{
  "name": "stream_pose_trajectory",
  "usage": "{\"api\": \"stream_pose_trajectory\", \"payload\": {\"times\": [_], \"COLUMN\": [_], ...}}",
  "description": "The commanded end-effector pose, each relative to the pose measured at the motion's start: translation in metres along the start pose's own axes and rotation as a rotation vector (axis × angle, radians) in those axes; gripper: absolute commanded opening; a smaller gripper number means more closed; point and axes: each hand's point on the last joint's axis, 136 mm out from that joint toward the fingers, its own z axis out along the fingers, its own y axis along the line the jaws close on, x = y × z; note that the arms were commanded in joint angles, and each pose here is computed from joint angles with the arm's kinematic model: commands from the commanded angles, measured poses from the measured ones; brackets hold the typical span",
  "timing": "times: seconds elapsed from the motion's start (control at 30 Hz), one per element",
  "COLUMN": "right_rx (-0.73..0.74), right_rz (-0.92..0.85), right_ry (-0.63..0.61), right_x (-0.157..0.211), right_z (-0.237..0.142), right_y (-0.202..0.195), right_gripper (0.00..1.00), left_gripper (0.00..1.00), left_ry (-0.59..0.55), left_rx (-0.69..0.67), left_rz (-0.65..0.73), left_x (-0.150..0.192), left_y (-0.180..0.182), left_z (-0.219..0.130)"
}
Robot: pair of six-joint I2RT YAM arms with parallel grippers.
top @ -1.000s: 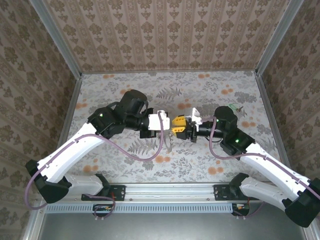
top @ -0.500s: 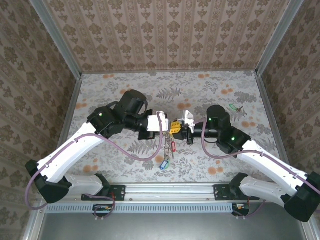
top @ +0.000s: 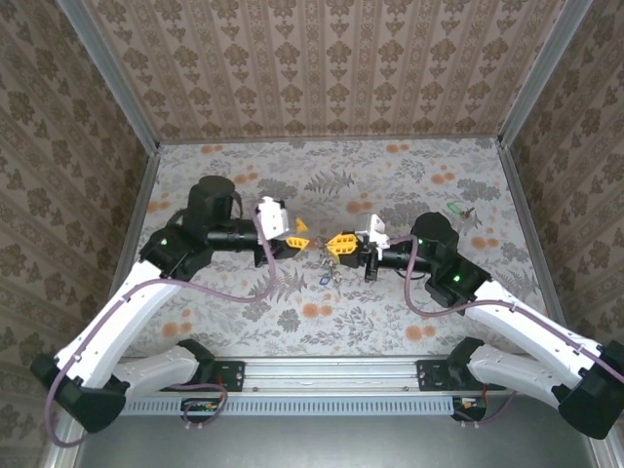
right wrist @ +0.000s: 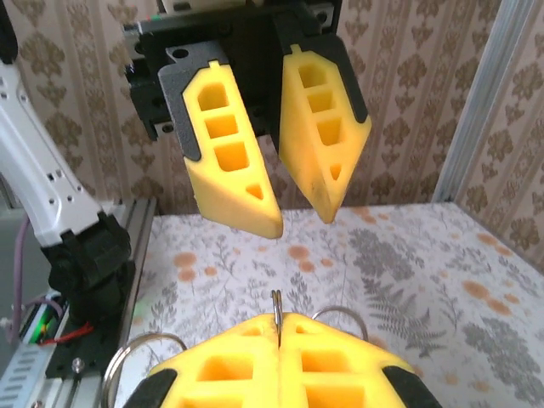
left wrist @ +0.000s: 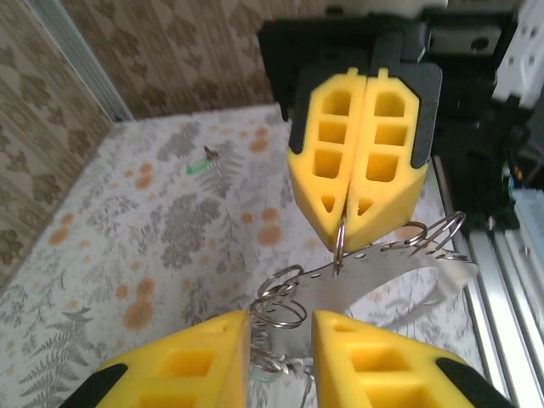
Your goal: Put the keys on the keyring
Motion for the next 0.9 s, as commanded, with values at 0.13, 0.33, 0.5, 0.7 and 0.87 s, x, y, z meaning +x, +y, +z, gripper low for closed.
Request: {"api": "stream_pose_trajectory", "payload": {"times": [0.13, 0.33, 0.5, 0.7, 0.87], "right_rx": [-0.046, -0.069, -0.087, -0.105, -0.107], "right_rz": [0.035, 0.078, 0.082, 0.082, 0.080], "right_ry": [-0.321, -0.395, -0.400, -0.399, -0.402], "right_x": [-0.063, -0.073, -0.073, -0.072, -0.072], "right_z": [-0.014, -0.016, -0.015, -0.015, -0.015], "right_y": [0.005, 0.006, 0.008, 0.011, 0.011], "right_gripper": [0.00, 0.00, 0.00, 0.00, 0.00], "left_gripper": [0.26, 0.26, 0.27, 0.28, 0.28], "left_ry": [-0.263, -0.313, -0.315, -0.311, -0.311], "left_rx": [0.125, 0.149, 0.163, 0.191, 0.212], "left_rz": [-0.028, -0.019, -0.017, -0.012, 0.000], "left_x": [-0.041, -0.050, -0.051, -0.053, -0.056], "left_y": [-0.014, -0.020, -0.023, -0.024, -0.028], "left_z": [-0.012, -0.016, -0.012, -0.004, 0.000]}}
